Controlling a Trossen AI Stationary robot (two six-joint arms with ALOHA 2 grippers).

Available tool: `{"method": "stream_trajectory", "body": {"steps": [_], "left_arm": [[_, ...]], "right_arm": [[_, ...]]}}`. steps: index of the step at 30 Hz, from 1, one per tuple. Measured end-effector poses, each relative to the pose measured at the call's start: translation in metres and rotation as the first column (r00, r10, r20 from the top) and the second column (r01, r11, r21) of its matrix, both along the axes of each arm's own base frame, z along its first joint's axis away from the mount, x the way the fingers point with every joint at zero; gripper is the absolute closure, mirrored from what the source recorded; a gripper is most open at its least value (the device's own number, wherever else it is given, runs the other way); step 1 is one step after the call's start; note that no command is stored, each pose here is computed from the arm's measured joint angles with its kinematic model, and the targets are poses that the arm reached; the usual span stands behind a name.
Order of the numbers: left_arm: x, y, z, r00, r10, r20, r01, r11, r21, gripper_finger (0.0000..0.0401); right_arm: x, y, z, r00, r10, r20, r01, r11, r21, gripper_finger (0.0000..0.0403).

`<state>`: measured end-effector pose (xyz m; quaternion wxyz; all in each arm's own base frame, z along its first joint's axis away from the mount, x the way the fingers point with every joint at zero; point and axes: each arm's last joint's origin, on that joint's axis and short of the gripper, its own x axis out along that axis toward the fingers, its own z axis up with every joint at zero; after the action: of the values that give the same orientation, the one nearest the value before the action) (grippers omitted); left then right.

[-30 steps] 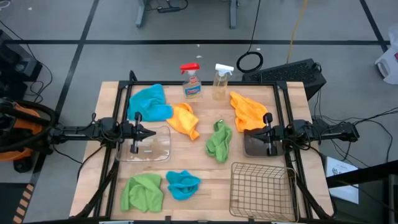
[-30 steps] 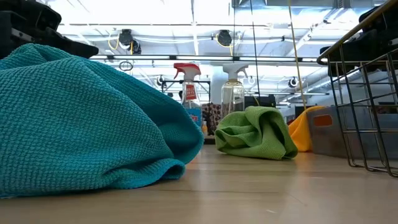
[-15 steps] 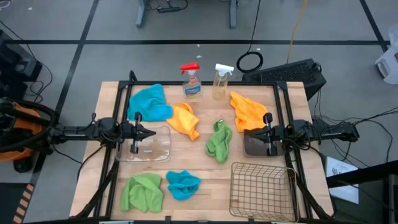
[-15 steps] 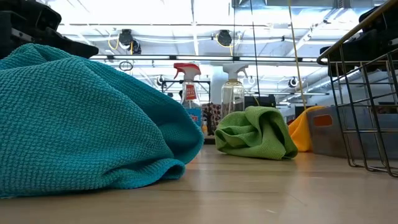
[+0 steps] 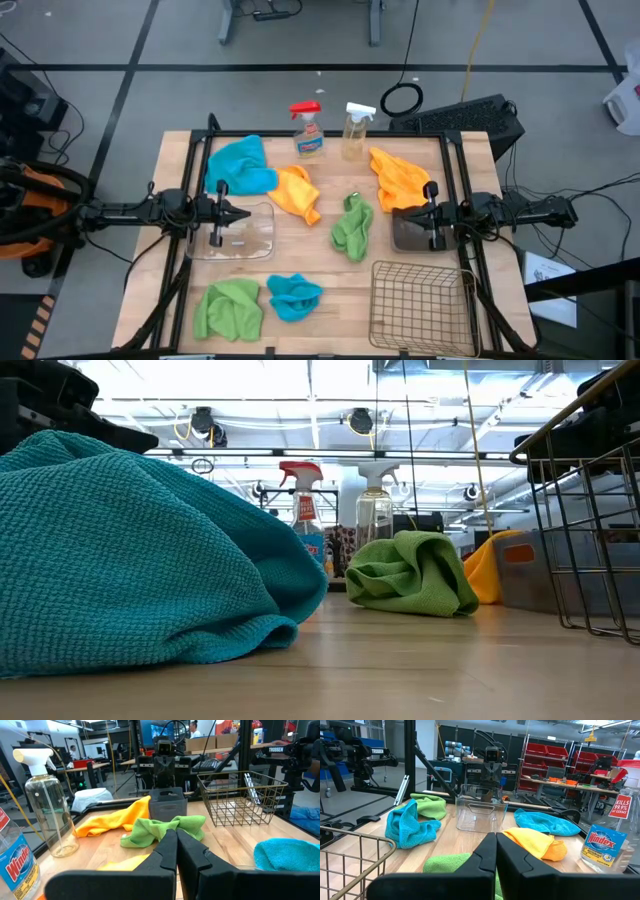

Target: Sort microfiber towel by color & place in baskets

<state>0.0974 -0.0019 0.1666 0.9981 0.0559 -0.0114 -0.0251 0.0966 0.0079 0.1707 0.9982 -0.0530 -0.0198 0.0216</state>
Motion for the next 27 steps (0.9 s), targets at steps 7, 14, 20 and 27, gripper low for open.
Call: {"method": "stream_trajectory", "body": {"steps": [7,14,20,27], "left_arm": [[0.0000,0.0000,0.0000,1.000,0.000,0.000,0.000,1.000,0.000,0.0397],[0.0000,0.0000,-0.0001,1.000,0.000,0.000,0.000,1.000,0.000,0.0397],[0.0000,0.0000,0.0001,1.000,0.000,0.000,0.000,1.000,0.000,0.0397],[0.0000,0.0000,-0.0001,1.000,0.000,-0.001,0.000,1.000,0.000,0.0397]], "right_arm": [[0.0000,0.0000,0.0000,1.000,0.000,0.000,0.000,1.000,0.000,0.0403],[0.0000,0.0000,0.0001,1.000,0.000,0.000,0.000,1.000,0.000,0.0403],[0.0000,0.0000,0.0000,1.000,0.000,0.000,0.000,1.000,0.000,0.0403],[0.0000,0.0000,0.0000,1.000,-0.001,0.001,0.001,1.000,-0.024,0.0403]]}}
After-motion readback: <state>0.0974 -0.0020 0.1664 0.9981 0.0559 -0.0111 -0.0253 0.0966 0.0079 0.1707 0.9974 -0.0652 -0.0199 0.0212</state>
